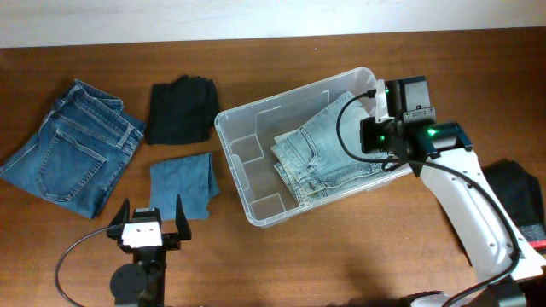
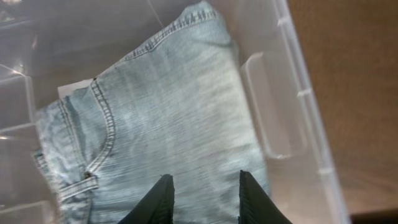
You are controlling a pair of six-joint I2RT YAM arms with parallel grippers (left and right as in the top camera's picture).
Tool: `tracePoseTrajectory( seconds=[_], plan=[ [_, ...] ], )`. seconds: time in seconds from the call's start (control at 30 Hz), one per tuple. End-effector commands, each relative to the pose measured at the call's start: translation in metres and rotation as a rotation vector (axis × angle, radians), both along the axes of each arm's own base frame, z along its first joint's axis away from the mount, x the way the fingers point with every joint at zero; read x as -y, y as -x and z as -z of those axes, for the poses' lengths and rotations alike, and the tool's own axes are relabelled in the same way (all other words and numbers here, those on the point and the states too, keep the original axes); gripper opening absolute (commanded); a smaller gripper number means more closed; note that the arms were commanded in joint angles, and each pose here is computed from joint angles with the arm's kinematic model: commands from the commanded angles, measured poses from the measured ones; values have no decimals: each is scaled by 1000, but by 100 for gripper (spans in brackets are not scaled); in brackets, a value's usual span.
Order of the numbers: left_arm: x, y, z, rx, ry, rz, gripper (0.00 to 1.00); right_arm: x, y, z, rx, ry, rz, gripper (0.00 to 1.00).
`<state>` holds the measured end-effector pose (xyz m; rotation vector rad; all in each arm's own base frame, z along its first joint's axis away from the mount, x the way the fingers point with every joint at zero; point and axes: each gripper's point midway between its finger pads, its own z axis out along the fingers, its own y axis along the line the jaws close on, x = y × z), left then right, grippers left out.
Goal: Pack container
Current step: 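Lower the jeans into the bin, laying them flat with the right gripper, then open the right gripper and raise it out of the bin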
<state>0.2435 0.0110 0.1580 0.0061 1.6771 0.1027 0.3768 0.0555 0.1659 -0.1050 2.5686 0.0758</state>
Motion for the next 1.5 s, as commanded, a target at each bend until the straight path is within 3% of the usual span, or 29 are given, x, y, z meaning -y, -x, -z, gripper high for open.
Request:
tracePoseTrajectory(
  seconds=[0.0, 0.07, 0.2, 0.47, 0.73, 1.03, 1.2, 1.47],
  plan=[
    [-2, 0, 1, 3, -20, -11, 100, 0, -3, -4, 16, 30, -75, 18],
    [-2, 0, 1, 3, -20, -11, 99, -10, -1, -9, 13, -19, -107, 9],
    [-3, 0, 1, 3, -20, -12, 99, -15, 11, -2, -45, -47, -125, 4],
    [-2, 0, 1, 3, -20, -11, 99, -12, 25, 28, -175, -7, -174, 4],
    [-2, 0, 1, 3, -20, -11, 99, 21, 30, 91, -381, 176, -101, 4],
    [-2, 0, 1, 3, -20, -11, 99, 26, 29, 156, -521, 222, -100, 4],
    [-3, 0, 1, 3, -20, -12, 99, 15, 12, 129, -473, 169, -112, 4],
    [-3, 0, 1, 3, -20, -12, 99, -3, -30, 26, -326, 84, -117, 4]
  ],
)
